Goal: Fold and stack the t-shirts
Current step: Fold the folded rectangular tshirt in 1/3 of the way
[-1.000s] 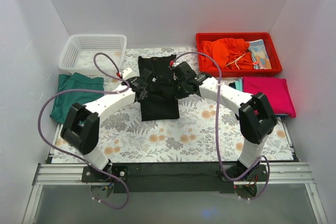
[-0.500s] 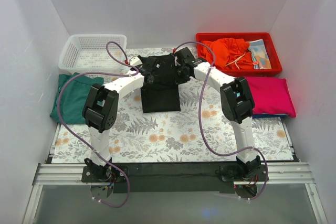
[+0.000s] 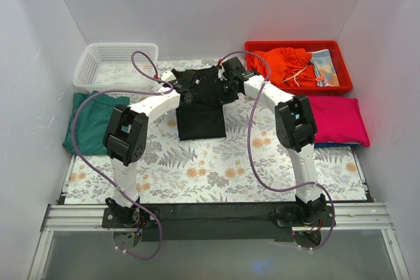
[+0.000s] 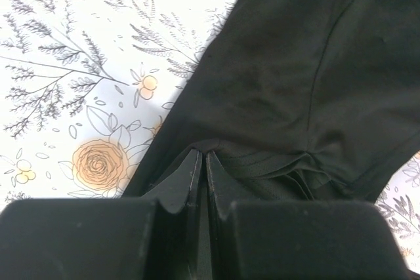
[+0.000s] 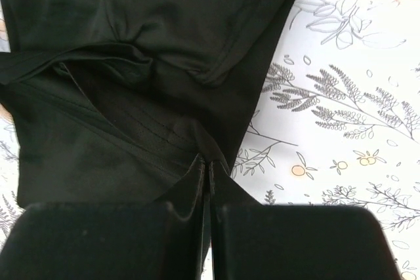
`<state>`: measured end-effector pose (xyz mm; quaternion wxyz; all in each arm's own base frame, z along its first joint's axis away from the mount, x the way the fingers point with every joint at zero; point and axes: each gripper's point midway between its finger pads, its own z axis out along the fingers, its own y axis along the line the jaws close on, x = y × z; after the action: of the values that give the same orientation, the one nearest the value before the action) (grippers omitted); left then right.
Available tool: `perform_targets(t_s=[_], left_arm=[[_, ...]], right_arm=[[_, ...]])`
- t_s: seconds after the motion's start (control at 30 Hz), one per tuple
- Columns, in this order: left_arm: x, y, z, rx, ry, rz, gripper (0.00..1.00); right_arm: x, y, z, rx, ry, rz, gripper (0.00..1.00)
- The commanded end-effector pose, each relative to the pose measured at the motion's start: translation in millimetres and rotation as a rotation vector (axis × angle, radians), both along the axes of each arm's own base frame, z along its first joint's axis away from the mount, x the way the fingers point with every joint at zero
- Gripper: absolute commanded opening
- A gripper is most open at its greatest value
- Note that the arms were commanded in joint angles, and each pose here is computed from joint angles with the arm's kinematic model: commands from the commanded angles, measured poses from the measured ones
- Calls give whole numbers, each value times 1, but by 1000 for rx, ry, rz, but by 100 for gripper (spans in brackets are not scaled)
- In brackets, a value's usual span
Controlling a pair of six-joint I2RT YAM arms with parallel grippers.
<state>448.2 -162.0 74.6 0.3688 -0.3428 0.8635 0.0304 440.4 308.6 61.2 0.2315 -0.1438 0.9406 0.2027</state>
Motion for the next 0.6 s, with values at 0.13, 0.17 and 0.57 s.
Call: perform_targets(t_s=[0.13, 0.17, 0.57], left_arm=[[-8, 20, 5, 25, -18, 77, 0], [-9, 20, 3, 24, -14, 74, 0], [11, 15, 50, -5, -152, 25, 66]], right_arm=[[14, 5, 12, 27, -25, 12, 1], [17, 7, 12, 30, -29, 9, 1], [51, -20, 54, 19, -123, -89, 46]])
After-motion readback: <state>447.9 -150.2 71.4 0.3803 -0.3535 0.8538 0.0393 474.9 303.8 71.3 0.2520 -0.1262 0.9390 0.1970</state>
